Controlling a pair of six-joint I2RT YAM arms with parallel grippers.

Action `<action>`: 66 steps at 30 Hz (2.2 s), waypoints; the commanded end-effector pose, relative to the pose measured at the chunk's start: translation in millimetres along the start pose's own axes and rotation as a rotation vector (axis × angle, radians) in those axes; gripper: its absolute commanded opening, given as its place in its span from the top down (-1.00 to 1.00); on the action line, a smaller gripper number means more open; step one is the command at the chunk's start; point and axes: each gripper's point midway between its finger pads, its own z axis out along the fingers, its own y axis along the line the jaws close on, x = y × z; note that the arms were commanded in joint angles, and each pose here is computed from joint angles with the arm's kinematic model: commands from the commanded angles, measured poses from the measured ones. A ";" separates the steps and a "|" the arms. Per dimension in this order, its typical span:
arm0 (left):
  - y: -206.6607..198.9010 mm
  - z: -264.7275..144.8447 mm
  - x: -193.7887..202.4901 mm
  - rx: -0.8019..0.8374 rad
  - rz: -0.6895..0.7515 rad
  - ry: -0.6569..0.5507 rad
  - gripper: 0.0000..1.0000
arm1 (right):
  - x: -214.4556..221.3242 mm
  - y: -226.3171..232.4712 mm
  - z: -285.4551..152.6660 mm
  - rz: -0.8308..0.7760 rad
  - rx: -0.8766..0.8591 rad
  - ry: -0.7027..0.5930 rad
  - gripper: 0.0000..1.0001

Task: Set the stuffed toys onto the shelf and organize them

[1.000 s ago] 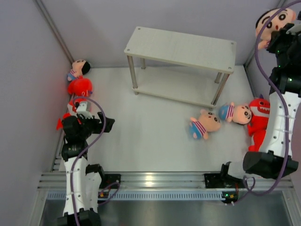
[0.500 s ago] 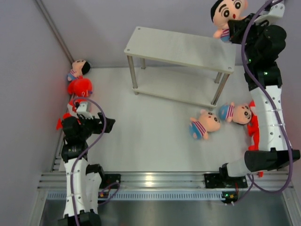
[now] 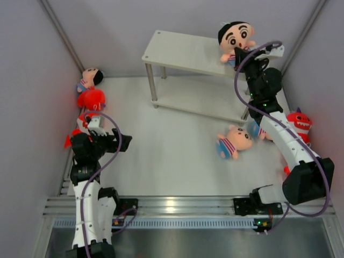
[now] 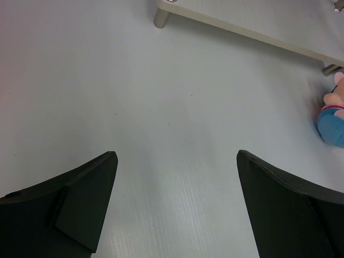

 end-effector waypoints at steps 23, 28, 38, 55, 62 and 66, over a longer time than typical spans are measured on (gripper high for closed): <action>-10.3 -1.5 -12.7 0.052 0.070 -0.053 -0.97 | -11.7 4.3 -51.7 0.013 -0.084 -0.188 1.00; -11.3 -1.4 -12.1 0.056 0.070 -0.050 -0.97 | 3.5 -3.1 -62.0 0.018 -0.071 -0.162 1.00; -11.9 -1.4 -12.5 0.058 0.074 -0.051 -0.97 | -21.8 -23.4 -30.6 0.057 0.160 0.049 1.00; -12.4 -1.9 -12.5 0.060 0.074 -0.053 -0.97 | -54.5 -23.6 -34.8 0.092 0.345 0.256 1.00; -12.8 -1.7 -12.2 0.062 0.075 -0.051 -0.97 | -36.8 -33.1 -28.6 0.107 0.392 0.282 0.82; -12.9 -1.7 -11.7 0.062 0.075 -0.051 -0.97 | -32.1 -35.8 -13.1 0.073 0.391 0.301 0.41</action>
